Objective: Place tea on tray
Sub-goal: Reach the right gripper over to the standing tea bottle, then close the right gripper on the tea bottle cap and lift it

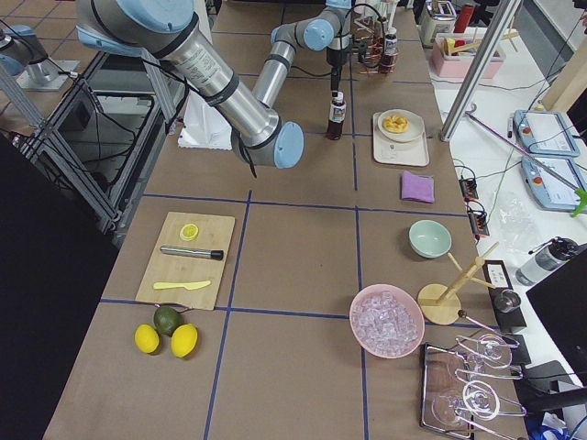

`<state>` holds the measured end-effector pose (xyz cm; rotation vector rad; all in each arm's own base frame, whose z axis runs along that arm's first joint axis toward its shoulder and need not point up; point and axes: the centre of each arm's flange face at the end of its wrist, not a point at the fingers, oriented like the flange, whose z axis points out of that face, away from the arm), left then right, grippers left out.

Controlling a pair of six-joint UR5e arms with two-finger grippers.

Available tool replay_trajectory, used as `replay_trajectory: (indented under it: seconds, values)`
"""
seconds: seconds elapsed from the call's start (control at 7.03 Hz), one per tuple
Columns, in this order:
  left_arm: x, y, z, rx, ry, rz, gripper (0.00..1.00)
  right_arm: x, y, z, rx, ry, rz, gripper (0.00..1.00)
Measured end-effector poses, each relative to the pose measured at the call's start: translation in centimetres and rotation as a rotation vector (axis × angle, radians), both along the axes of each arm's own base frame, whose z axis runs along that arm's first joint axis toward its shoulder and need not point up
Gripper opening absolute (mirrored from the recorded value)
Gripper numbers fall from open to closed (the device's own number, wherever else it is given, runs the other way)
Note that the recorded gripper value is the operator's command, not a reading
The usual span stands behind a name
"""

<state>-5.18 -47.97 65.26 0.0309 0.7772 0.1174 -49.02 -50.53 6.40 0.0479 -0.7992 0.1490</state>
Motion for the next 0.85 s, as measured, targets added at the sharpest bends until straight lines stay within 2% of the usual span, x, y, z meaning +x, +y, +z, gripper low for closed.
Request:
replay_trajectory:
  seconds: [0.28, 0.85]
  values:
    - [0.04, -0.03, 0.01, -0.001, 0.000, -0.001, 1.00, -1.28, -1.07, 0.54, 0.028, 0.004, -0.012, 0.82]
    - [0.07, -0.02, 0.09, -0.004, -0.001, -0.001, 1.00, -1.66, -1.50, 1.21, 0.061, 0.025, -0.049, 0.72]
